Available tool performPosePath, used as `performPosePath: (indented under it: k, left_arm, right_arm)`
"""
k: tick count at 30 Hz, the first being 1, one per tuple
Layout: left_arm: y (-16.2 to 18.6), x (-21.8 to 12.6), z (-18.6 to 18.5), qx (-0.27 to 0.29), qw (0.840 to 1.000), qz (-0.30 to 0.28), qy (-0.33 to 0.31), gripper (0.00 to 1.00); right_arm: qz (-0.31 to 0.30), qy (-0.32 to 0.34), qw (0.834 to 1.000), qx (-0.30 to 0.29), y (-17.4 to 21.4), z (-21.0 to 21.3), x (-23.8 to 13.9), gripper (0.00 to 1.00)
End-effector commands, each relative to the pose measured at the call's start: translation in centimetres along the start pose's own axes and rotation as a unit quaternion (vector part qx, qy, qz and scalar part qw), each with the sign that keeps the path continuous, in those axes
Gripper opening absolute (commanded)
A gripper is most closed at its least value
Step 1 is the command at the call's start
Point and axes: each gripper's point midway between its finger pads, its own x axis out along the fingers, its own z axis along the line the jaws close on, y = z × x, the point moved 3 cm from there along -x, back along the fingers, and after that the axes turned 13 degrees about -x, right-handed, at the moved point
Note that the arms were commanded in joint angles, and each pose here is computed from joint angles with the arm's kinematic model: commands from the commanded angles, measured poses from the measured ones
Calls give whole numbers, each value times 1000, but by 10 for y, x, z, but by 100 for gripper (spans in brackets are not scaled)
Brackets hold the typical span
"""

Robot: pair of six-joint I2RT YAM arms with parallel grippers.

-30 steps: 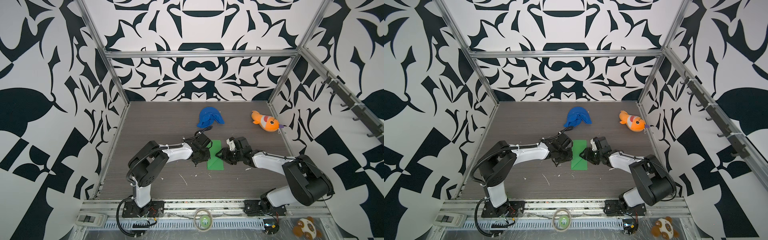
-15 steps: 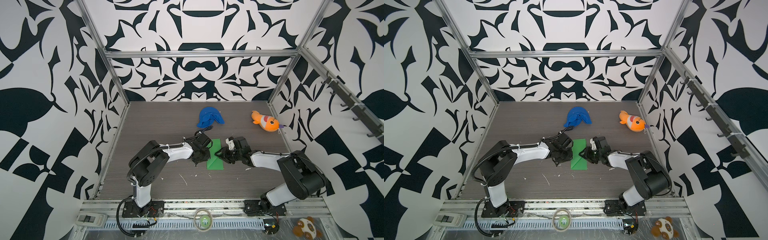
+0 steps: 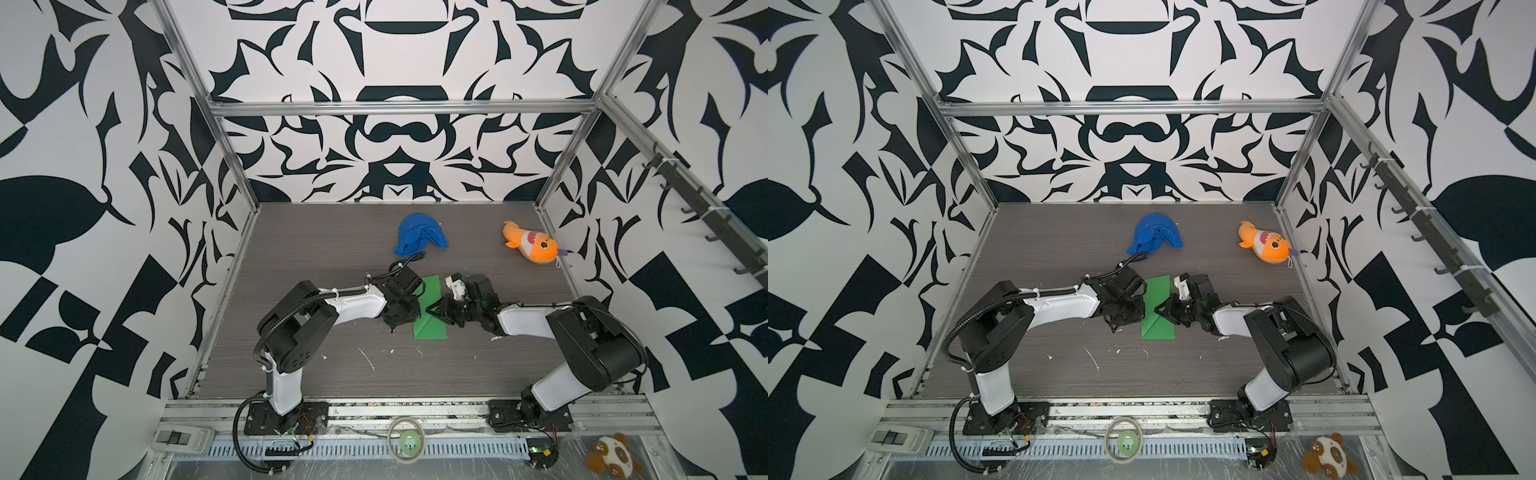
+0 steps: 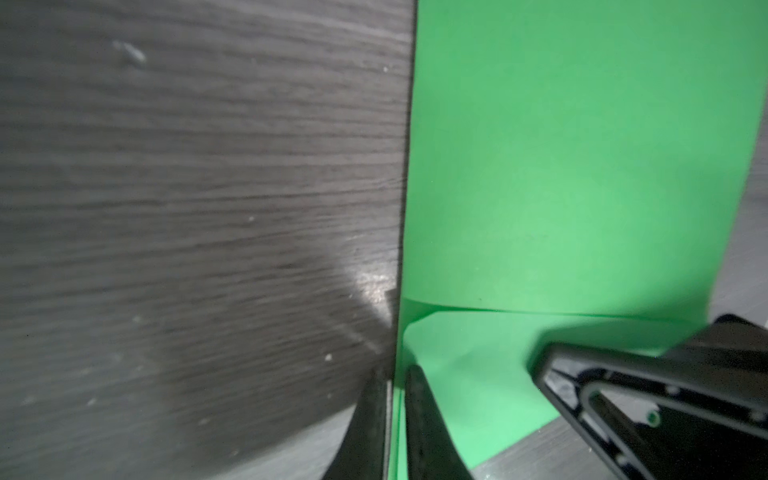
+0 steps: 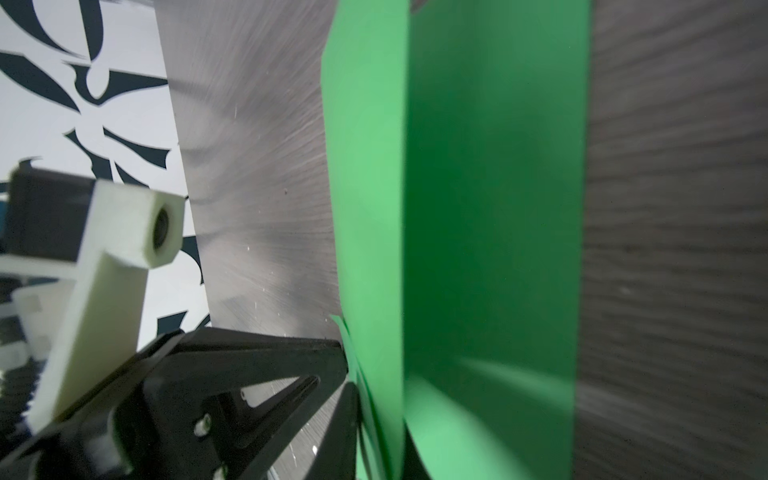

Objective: Fold a paper plane with a square sheet of paper (pick it up from the middle)
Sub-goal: 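Lift the green strip off the table with both grippers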

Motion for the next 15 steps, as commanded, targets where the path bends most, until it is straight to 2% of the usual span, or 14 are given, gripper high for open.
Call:
performPosePath:
  k: [1,5,8,11,13,14,15]
  left_arm:
    - [-4,-24,5,-9,1000,-24,-11,17]
    - [-13,-60,1,-23,997,-59,37,32]
    - [-17,-89,0,-42,991,-79,97,52]
    - [-19,-118,-2,-58,979,-99,166,75]
    - [-20,-132,-2,-64,970,-112,206,83]
    - [-20,-145,-5,-65,963,-118,235,84]
    - [-19,-151,-6,-67,958,-116,254,90]
  right_arm:
    - [-20,-24,999,-16,-8,12,-2,4]
    - [-56,-52,996,-41,-26,36,-14,1]
    - [-85,-87,991,-65,-44,66,-29,0]
    - [-102,-125,984,-78,-61,97,-43,0]
    - [-110,-152,979,-81,-70,115,-51,0]
    - [-113,-168,976,-82,-75,124,-54,0]
    - [-116,-184,973,-81,-79,133,-58,0]
